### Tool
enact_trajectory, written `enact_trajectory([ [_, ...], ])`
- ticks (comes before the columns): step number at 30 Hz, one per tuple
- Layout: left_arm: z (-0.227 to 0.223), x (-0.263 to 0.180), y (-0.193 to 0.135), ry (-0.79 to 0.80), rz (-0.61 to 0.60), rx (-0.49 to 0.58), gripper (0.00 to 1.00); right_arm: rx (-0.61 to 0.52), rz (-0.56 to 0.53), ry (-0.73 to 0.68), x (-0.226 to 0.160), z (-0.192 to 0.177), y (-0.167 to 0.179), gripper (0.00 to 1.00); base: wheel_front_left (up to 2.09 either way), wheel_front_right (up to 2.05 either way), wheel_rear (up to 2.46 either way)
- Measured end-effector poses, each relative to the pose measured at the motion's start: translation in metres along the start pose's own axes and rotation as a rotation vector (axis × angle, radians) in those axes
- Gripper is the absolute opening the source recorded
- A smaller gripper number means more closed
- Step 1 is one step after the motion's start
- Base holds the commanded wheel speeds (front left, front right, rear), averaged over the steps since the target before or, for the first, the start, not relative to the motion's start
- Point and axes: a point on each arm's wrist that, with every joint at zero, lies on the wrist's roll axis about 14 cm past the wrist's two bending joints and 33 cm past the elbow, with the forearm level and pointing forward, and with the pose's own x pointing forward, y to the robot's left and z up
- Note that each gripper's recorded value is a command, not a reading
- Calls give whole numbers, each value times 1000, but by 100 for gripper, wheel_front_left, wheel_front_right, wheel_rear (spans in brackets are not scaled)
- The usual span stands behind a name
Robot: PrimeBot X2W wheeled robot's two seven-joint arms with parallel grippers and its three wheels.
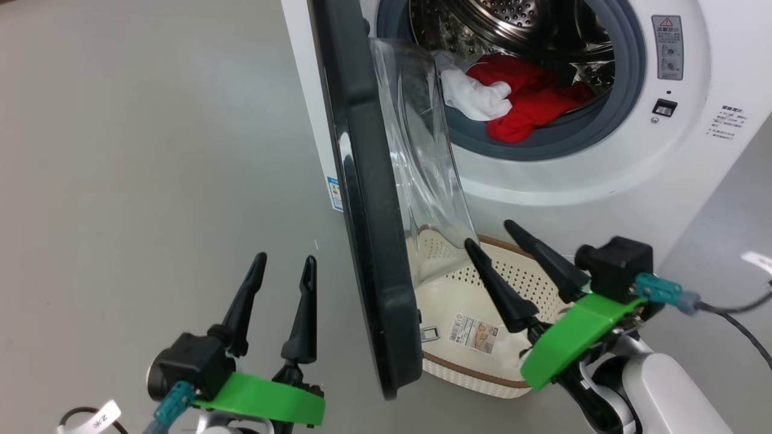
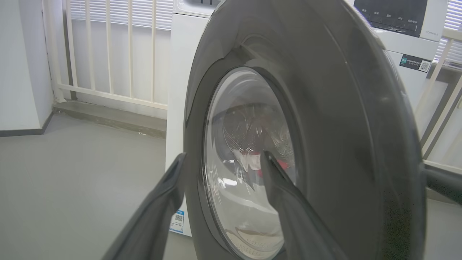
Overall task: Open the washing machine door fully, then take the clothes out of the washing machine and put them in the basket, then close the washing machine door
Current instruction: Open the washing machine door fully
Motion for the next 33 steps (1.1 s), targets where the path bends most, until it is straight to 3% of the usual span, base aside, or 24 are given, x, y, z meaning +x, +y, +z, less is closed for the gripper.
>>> enact_trajectory([
  [9, 0, -7, 5, -1, 26, 7, 100, -121, -173, -158, -25, 7, -41, 100, 0, 0, 0],
  [18, 6, -5, 3, -20, 20, 23, 100, -177, -216, -206, -44, -1, -50, 100, 0, 0, 0],
  [33, 4, -7, 1, -15, 16, 34, 100, -159, -254, -188, -60, -13, -56, 100, 0, 0, 0],
])
